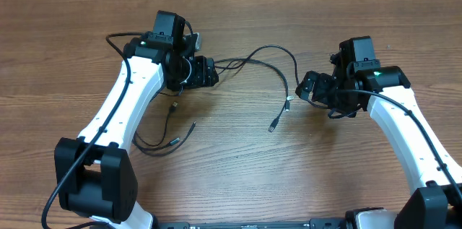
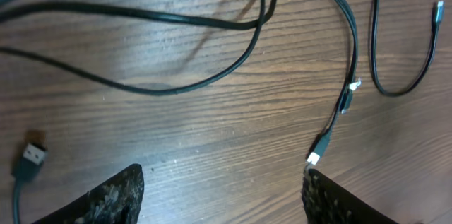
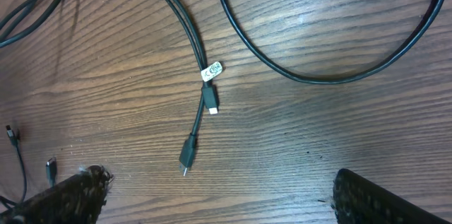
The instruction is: Untangle cables
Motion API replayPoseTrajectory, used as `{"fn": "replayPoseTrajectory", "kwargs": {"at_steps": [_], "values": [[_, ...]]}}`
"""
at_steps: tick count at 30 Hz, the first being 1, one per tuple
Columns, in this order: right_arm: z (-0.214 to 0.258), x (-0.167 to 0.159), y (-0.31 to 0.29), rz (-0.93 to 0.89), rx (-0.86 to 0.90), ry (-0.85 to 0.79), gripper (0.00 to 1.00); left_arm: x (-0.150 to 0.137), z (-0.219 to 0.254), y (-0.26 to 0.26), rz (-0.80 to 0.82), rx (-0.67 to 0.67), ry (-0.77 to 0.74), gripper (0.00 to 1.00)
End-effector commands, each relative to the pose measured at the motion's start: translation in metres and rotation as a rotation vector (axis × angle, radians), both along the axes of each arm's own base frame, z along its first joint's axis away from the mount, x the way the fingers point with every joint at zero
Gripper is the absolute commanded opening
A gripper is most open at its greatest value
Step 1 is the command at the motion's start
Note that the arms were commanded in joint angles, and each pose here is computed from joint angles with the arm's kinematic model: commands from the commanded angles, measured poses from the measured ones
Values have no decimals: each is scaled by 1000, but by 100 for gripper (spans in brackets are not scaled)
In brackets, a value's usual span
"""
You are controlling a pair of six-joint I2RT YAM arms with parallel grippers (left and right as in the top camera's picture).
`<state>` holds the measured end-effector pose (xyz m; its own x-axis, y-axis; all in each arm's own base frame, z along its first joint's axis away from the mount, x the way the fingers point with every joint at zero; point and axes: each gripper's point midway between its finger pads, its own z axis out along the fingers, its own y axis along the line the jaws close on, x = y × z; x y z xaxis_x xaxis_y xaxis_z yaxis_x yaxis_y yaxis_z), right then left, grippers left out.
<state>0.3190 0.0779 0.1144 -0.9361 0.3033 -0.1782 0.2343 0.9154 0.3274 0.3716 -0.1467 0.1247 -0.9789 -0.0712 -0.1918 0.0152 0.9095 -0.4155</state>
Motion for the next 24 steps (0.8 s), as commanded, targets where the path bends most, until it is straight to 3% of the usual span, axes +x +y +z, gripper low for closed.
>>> {"fn": "replayPoseTrajectory", "kwargs": {"at_steps": [1,5,10,24], "values": [[14,4,1,2,12,-45,100,2,-1,0,182,-35,90,72],[14,4,1,2,12,-44,100,4,-2,3,419,-76,185,80],[14,4,1,2,12,-44,100,10,-9,23,626,-7,194,82],[13,3,1,2,12,-40,100,19,-65,24,701,49,293,79]]}}
